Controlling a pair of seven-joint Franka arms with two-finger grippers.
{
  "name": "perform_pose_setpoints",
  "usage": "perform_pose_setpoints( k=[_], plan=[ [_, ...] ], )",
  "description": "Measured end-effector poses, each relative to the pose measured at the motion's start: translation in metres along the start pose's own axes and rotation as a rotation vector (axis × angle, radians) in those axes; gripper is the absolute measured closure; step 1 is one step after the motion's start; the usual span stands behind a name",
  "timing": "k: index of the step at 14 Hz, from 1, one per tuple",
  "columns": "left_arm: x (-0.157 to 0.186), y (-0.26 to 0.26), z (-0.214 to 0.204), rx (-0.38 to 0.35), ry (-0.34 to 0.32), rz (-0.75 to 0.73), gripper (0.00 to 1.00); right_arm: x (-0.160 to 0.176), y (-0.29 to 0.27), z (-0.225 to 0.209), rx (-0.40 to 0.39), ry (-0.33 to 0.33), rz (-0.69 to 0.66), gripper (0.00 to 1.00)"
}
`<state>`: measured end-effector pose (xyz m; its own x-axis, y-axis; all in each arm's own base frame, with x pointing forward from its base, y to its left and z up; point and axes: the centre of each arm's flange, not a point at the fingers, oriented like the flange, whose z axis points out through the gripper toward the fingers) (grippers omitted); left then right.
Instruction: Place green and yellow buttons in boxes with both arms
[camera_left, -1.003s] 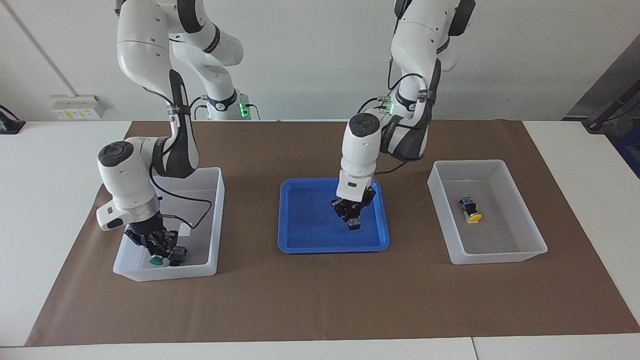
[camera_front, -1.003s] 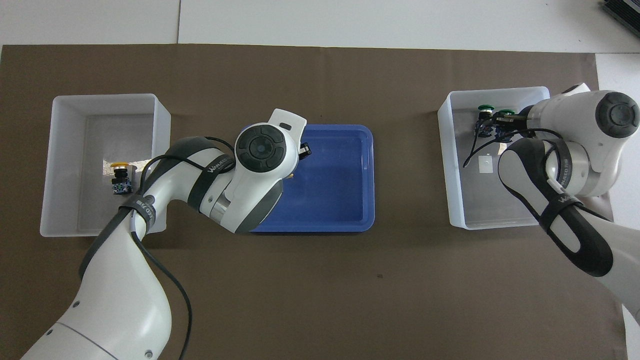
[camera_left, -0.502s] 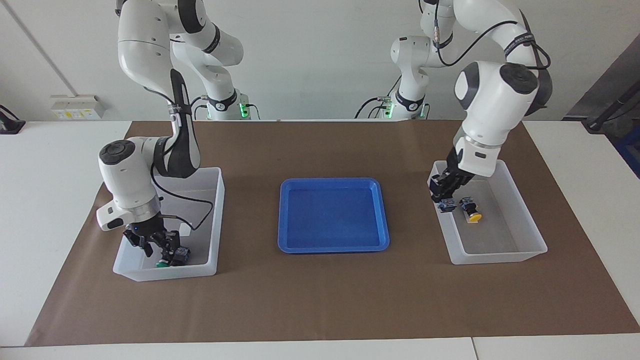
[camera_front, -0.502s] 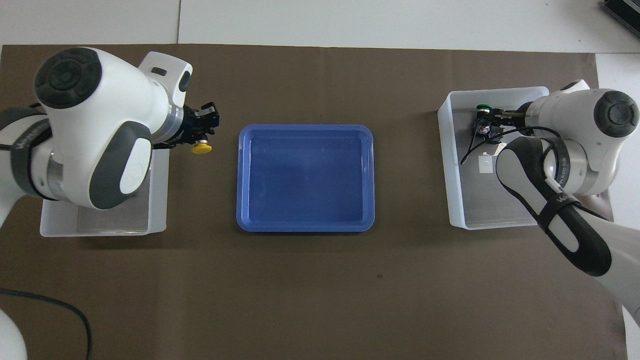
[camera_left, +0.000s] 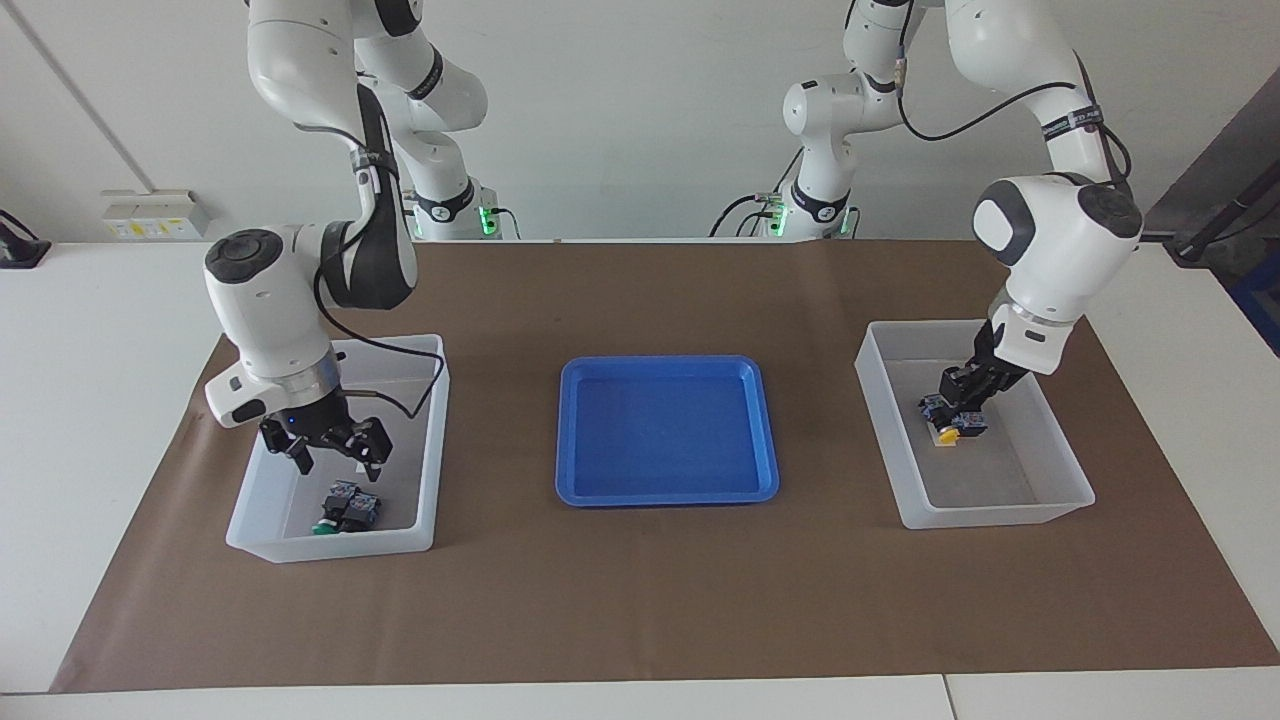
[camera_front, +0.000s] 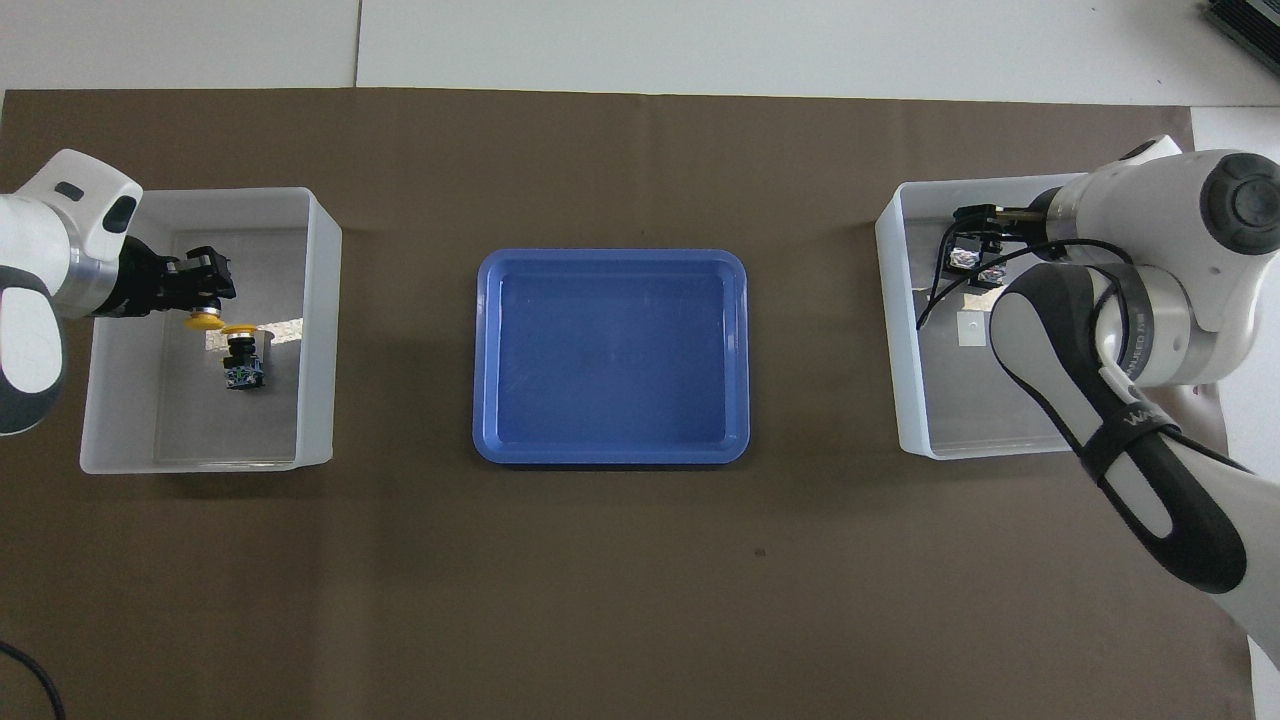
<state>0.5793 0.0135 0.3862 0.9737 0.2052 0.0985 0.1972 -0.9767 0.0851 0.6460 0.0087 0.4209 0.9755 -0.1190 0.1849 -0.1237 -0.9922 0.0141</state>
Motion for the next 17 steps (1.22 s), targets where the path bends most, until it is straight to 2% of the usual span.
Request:
perform_pose_setpoints(
  k=[4, 8, 14, 17],
  plan=[
    [-0.032, -0.003, 0.027, 0.009, -0.027, 0.016, 0.58, -0.032, -0.023, -0.082, -0.013, -0.078, -0.042, 0.00],
    [-0.041, -0.009, 0.042, 0.011, -0.010, 0.050, 0.58, -0.042, -0.018, -0.141, -0.017, -0.078, -0.037, 0.00],
    [-0.036, -0.013, 0.037, 0.009, 0.011, 0.063, 0.58, -0.045, -0.009, -0.185, -0.027, -0.127, -0.061, 0.00],
    [-0.034, -0.011, 0.034, 0.007, 0.020, 0.071, 0.28, -0.049, 0.001, -0.192, -0.031, -0.140, -0.053, 0.00]
  ],
)
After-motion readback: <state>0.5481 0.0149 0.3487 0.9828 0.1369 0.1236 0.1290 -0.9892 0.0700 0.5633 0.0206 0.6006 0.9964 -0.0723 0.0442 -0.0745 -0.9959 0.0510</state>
